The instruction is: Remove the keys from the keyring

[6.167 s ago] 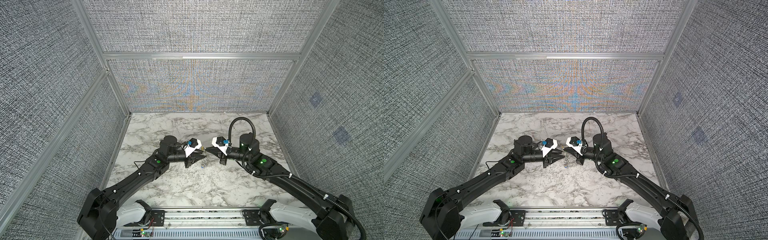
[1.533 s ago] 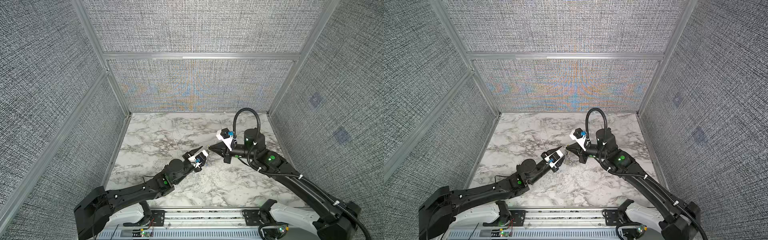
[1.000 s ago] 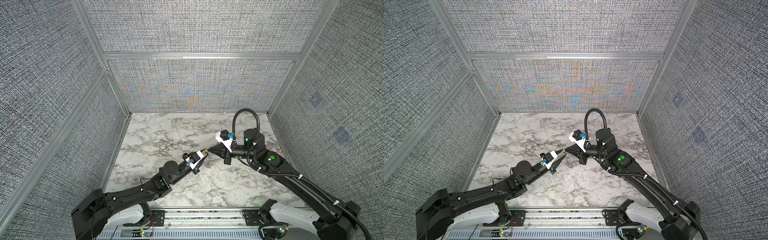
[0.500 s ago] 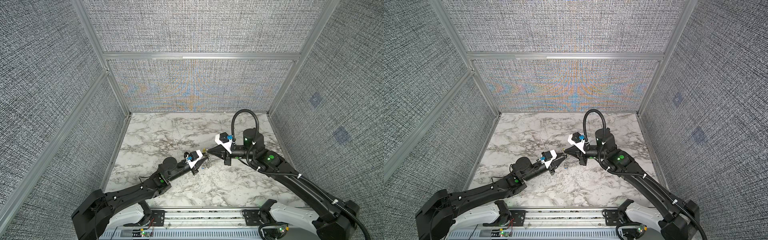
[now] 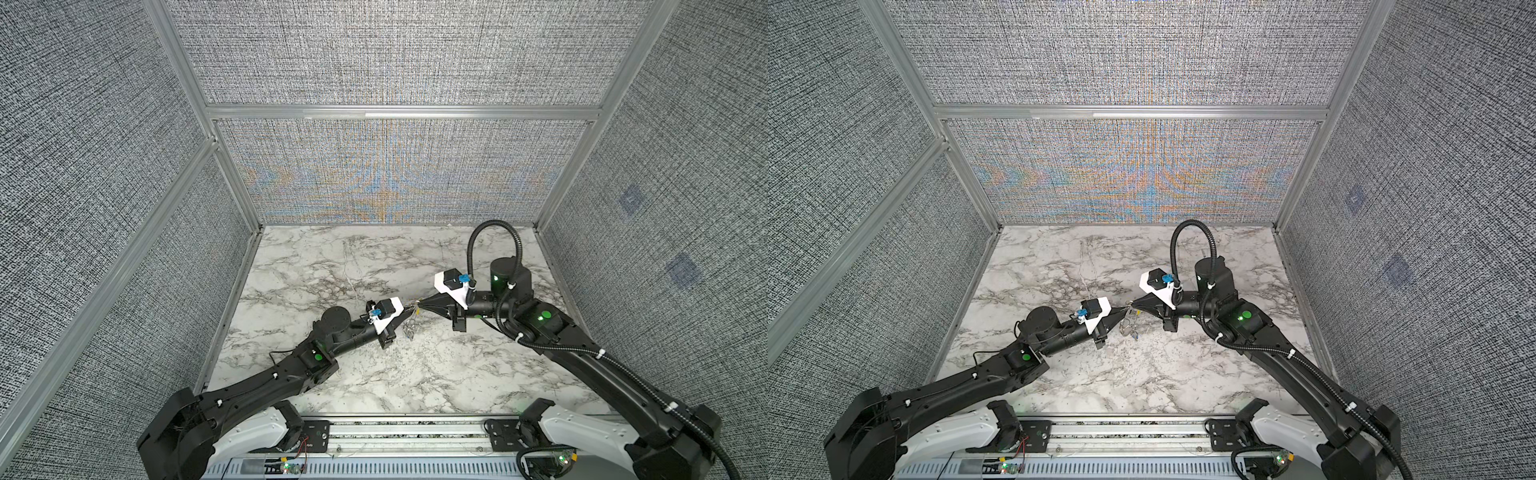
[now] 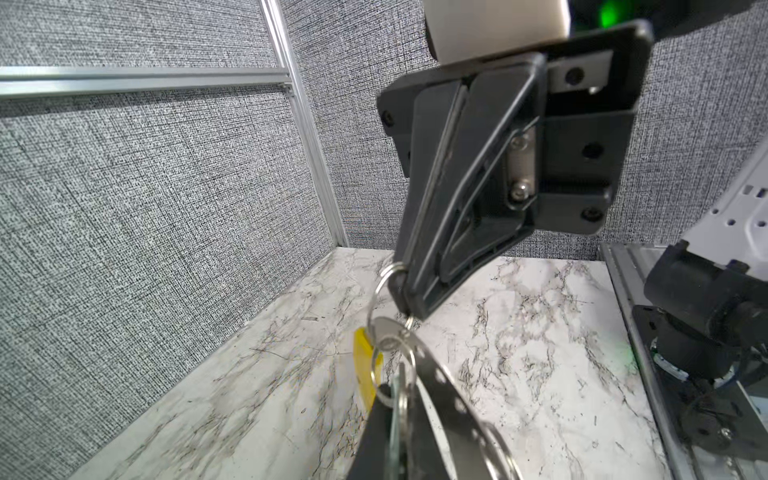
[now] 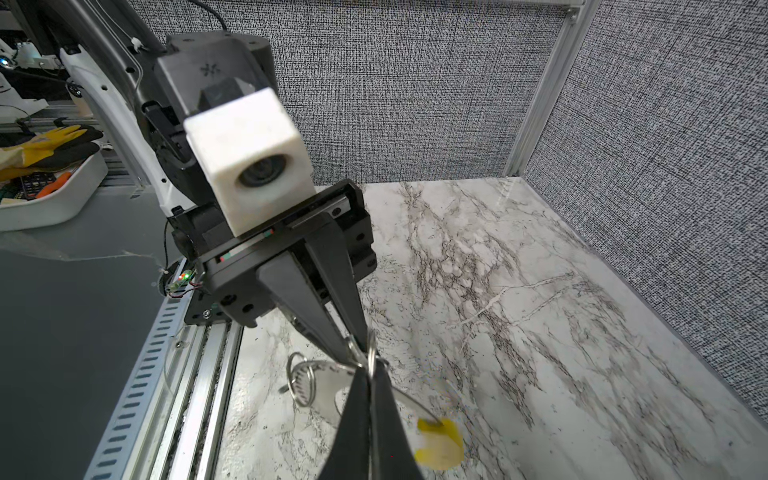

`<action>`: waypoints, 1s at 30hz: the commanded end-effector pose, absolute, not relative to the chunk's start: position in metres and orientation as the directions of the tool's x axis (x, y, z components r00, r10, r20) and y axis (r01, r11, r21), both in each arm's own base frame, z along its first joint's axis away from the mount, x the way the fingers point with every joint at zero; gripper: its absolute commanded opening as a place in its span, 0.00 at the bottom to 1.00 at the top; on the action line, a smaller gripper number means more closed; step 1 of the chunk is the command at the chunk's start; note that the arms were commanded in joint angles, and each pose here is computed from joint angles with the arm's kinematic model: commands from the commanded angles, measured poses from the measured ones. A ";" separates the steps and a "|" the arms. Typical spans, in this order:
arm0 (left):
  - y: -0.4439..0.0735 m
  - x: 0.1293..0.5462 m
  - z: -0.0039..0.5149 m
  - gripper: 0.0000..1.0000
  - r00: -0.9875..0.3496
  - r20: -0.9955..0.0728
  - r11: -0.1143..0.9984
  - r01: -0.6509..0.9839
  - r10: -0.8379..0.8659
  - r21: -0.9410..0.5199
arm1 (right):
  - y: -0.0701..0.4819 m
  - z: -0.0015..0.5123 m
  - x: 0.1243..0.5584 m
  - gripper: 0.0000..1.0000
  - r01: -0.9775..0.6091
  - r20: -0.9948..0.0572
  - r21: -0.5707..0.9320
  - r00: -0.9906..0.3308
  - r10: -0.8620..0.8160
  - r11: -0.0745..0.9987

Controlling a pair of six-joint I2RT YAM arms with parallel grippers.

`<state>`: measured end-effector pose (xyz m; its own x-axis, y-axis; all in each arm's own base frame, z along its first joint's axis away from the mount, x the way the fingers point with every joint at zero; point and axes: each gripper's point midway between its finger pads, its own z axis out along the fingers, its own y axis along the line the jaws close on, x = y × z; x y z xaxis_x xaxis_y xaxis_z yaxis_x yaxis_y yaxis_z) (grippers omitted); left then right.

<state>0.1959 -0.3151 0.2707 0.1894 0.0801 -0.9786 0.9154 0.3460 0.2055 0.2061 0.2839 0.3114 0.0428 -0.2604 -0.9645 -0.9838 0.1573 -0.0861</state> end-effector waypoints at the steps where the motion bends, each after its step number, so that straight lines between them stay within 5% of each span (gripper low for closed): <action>1: -0.314 0.190 0.262 0.00 0.213 -0.963 0.275 0.928 0.162 0.251 | 0.283 0.310 0.200 0.00 -0.986 -0.960 -0.111 0.073 -0.269 0.127; 30: -0.310 0.192 0.274 0.00 0.234 -0.920 0.074 0.960 0.313 0.270 | 0.274 0.294 0.204 0.00 -0.967 -0.925 -0.215 0.156 -0.347 0.139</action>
<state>0.1964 -0.3099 0.2752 0.2478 0.3116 -0.9173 0.9482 0.1160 0.2956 0.2020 0.2765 0.2958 0.1168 -0.3313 -0.9363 -0.9768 0.1322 -0.1687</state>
